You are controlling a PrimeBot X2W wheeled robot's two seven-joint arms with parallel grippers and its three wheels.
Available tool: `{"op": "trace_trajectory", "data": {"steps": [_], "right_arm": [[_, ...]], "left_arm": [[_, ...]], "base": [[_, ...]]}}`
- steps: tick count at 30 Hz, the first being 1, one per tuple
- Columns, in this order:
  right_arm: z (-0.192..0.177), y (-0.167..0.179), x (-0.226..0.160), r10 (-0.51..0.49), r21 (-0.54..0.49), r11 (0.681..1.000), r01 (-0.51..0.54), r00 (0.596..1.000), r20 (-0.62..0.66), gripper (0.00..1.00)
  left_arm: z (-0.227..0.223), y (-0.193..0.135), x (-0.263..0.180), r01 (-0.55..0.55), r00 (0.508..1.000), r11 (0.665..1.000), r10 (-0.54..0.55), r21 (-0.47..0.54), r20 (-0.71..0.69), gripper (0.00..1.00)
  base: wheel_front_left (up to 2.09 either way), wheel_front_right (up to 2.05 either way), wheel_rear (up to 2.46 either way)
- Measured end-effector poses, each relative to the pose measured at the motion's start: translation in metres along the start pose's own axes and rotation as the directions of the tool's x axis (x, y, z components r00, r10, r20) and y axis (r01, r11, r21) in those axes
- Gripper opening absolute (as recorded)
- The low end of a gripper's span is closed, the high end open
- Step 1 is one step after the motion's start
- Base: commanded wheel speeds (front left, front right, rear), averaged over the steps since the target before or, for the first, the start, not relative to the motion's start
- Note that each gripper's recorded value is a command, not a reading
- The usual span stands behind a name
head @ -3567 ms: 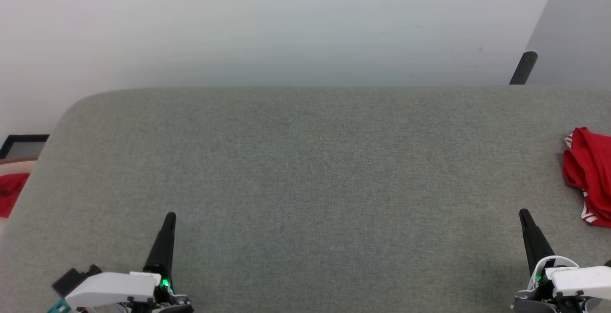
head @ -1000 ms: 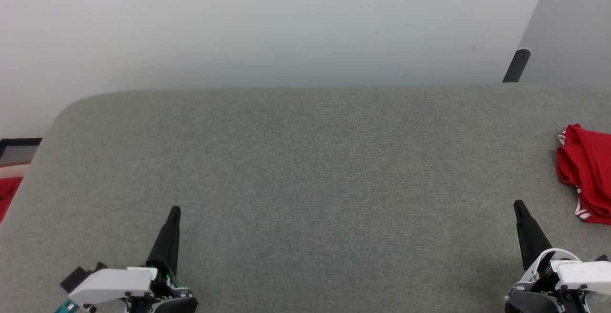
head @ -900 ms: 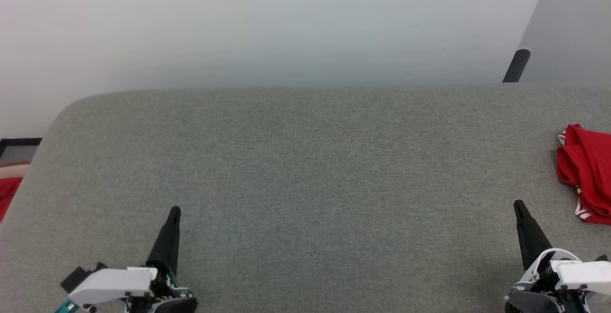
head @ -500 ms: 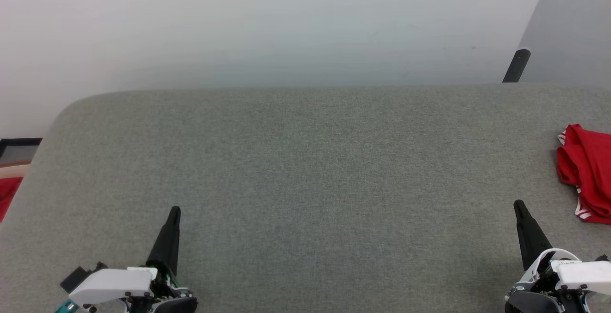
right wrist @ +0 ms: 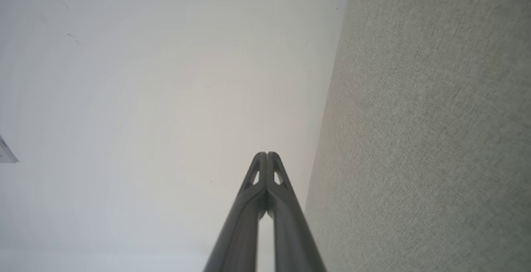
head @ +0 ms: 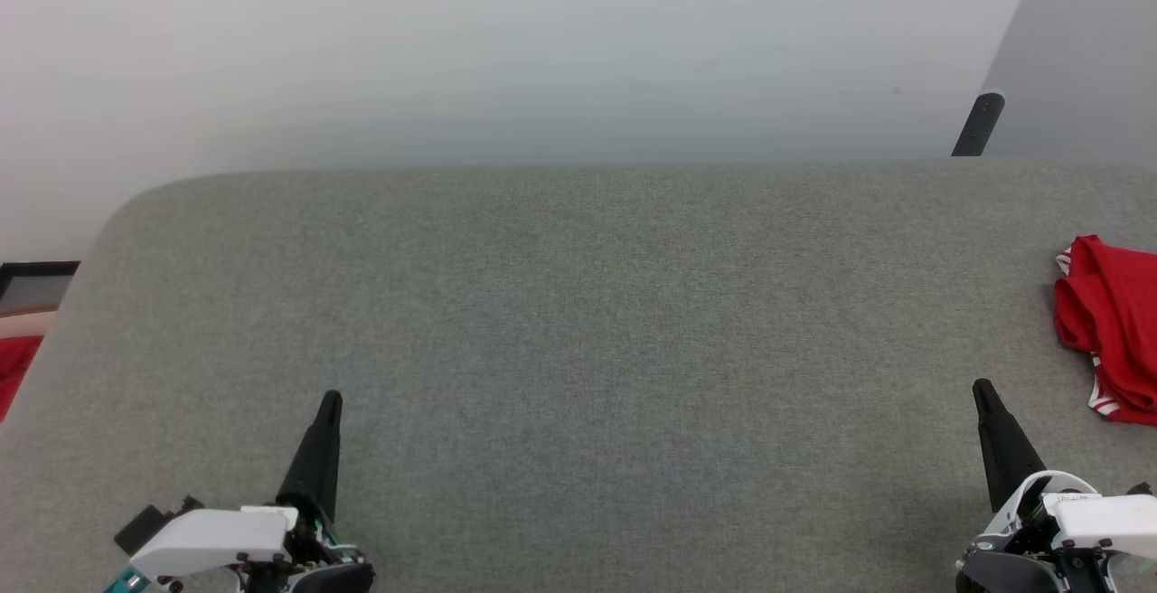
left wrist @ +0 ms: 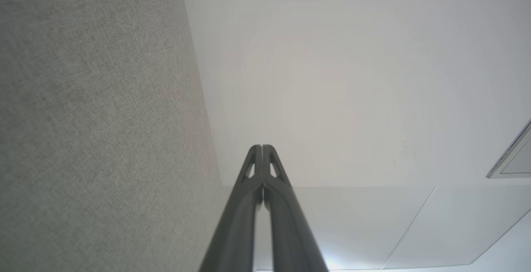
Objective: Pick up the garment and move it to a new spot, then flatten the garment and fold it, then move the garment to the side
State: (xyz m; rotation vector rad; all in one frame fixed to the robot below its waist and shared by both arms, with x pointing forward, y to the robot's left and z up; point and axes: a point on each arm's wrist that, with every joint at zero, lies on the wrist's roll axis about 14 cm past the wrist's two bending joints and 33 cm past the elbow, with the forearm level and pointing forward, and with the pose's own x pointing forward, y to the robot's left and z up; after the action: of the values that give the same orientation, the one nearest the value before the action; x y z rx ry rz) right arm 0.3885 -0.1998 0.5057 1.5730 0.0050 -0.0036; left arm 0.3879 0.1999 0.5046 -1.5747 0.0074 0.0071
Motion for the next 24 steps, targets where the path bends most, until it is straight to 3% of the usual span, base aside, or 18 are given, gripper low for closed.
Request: {"op": "trace_trajectory", "data": {"steps": [24], "right_arm": [[0.0000,0.0000,0.0000,0.000,0.000,1.000,0.000,1.000,0.000,0.00]], "left_arm": [[-0.0001,0.0000,0.0000,0.000,1.000,1.000,0.000,0.000,0.000,0.00]], "base": [[0.00,0.00,0.00]]}}
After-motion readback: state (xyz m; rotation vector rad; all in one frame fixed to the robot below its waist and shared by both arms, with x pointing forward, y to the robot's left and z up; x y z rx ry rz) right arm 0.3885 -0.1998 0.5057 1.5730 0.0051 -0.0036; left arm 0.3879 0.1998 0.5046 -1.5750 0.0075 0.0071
